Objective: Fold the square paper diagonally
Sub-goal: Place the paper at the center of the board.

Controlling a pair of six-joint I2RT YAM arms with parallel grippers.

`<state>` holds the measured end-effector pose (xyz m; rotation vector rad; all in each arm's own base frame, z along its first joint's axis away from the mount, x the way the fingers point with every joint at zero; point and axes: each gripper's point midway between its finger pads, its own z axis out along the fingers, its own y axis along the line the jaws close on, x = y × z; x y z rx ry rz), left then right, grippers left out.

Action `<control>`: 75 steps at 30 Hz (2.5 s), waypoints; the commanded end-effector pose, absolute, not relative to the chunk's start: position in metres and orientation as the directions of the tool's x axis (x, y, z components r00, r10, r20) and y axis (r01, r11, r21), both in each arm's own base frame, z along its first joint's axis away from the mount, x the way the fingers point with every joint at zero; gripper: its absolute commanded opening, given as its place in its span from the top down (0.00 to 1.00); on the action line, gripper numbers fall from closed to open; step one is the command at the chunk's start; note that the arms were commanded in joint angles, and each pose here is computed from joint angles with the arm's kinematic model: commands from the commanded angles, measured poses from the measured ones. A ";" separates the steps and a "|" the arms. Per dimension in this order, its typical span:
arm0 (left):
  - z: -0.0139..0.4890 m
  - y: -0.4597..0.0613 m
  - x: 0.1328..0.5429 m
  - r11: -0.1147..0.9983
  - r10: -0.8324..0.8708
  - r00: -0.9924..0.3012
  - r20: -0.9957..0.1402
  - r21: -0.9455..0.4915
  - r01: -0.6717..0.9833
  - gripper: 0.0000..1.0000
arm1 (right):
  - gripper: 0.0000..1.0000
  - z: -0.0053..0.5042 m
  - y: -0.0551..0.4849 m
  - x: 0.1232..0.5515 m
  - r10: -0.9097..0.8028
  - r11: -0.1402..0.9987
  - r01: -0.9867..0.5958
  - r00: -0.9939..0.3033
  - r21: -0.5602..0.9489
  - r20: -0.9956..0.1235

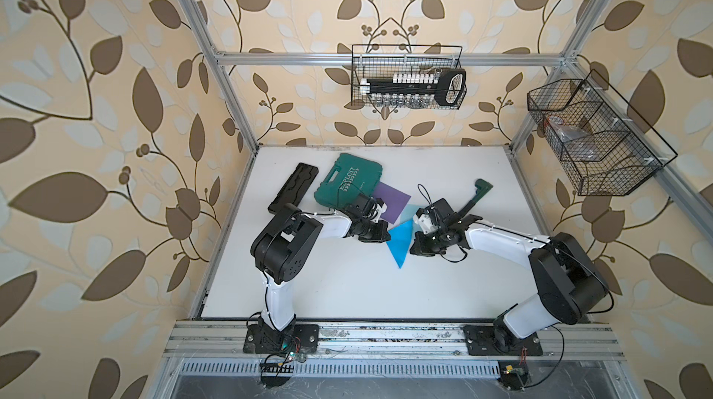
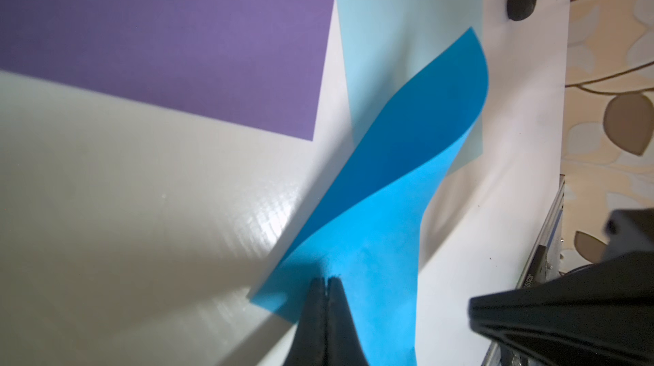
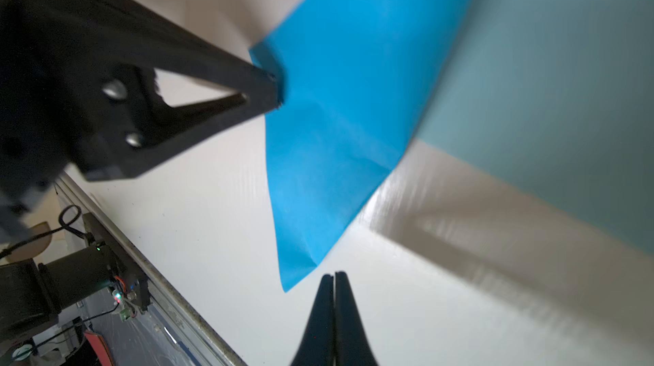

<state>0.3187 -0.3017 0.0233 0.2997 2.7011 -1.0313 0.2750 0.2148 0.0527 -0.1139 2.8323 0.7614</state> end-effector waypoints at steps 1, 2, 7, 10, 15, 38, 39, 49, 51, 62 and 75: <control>-0.006 -0.279 0.308 0.813 0.122 -0.966 -0.227 -0.536 0.229 1.00 | 1.00 0.061 0.209 0.295 -0.040 0.875 -0.158 -0.966 0.457 -0.256; -0.005 -0.280 0.309 0.812 0.121 -0.966 -0.229 -0.536 0.229 1.00 | 1.00 0.061 0.209 0.301 -0.037 0.876 -0.156 -0.965 0.457 -0.258; -0.006 -0.280 0.308 0.811 0.124 -0.966 -0.227 -0.538 0.230 1.00 | 1.00 0.056 0.224 0.323 -0.034 0.855 -0.160 -0.966 0.493 -0.255; -0.005 -0.280 0.308 0.811 0.121 -0.967 -0.225 -0.540 0.227 1.00 | 1.00 0.052 0.234 0.332 -0.030 0.846 -0.156 -0.969 0.510 -0.245; -0.005 -0.280 0.308 0.810 0.122 -0.966 -0.227 -0.540 0.229 1.00 | 1.00 0.038 0.244 0.334 -0.045 0.854 -0.151 -0.975 0.499 -0.218; -0.009 -0.278 0.308 0.819 0.125 -0.967 -0.221 -0.527 0.226 1.00 | 1.00 -0.001 0.177 0.375 0.136 0.908 0.060 -0.979 0.415 -0.155; -0.008 -0.278 0.308 0.818 0.124 -0.967 -0.220 -0.529 0.226 1.00 | 1.00 -0.002 0.175 0.377 0.147 0.907 0.070 -0.977 0.415 -0.157; -0.008 -0.279 0.308 0.815 0.126 -0.968 -0.218 -0.534 0.227 1.00 | 1.00 0.034 0.183 0.387 0.167 0.883 0.031 -0.953 0.468 -0.253; -0.007 -0.279 0.307 0.814 0.126 -0.967 -0.219 -0.535 0.227 1.00 | 1.00 0.048 0.193 0.380 0.136 0.880 -0.015 -0.949 0.474 -0.283; -0.006 -0.281 0.307 0.809 0.126 -0.967 -0.220 -0.541 0.229 1.00 | 1.00 0.036 0.238 0.347 0.062 0.838 -0.066 -0.975 0.542 -0.214; -0.006 -0.280 0.307 0.812 0.125 -0.967 -0.220 -0.537 0.227 1.00 | 1.00 0.003 0.229 0.343 0.091 0.875 0.017 -0.987 0.484 -0.130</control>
